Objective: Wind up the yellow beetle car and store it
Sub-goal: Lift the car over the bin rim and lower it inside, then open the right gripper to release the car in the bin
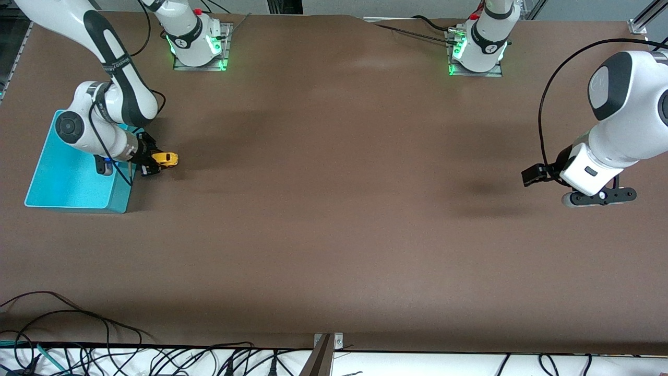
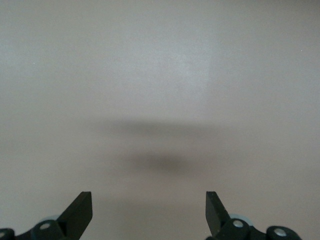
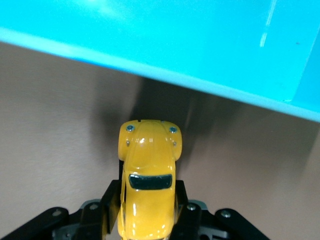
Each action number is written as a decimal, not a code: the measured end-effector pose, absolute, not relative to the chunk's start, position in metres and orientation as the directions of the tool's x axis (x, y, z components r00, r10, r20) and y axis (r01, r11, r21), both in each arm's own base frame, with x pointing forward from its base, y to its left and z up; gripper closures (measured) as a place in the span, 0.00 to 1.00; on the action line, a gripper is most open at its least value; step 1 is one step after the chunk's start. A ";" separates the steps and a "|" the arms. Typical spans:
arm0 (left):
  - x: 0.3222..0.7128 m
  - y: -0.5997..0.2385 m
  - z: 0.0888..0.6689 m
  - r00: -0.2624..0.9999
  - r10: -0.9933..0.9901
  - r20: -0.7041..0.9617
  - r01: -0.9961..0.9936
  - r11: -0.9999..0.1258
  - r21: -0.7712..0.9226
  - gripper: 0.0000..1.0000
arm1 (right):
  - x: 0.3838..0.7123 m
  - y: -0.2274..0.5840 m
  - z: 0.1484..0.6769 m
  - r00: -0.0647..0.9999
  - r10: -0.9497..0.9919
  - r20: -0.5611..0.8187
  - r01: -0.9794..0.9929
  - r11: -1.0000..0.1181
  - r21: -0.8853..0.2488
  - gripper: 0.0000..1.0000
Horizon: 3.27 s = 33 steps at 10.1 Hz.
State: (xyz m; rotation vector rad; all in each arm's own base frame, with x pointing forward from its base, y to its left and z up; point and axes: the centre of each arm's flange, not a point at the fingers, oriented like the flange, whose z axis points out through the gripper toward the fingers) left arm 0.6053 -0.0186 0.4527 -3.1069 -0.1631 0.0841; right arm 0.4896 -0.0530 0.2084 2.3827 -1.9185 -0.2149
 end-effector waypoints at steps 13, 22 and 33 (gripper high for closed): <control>0.605 -0.019 0.452 0.993 0.105 -0.054 0.103 -0.994 -0.032 0.00 | 0.469 -0.166 0.335 0.300 -0.954 0.015 -0.935 -0.291 0.203 0.52; 0.605 -0.019 0.452 0.993 0.104 -0.054 0.103 -0.994 -0.032 0.00 | 0.434 -0.252 0.215 0.333 -0.942 -0.042 -0.892 -0.330 0.310 0.52; 0.605 -0.019 0.452 0.993 0.104 -0.054 0.103 -0.994 -0.032 0.00 | 0.439 -0.255 0.217 0.338 -0.941 -0.021 -0.900 -0.329 0.286 0.00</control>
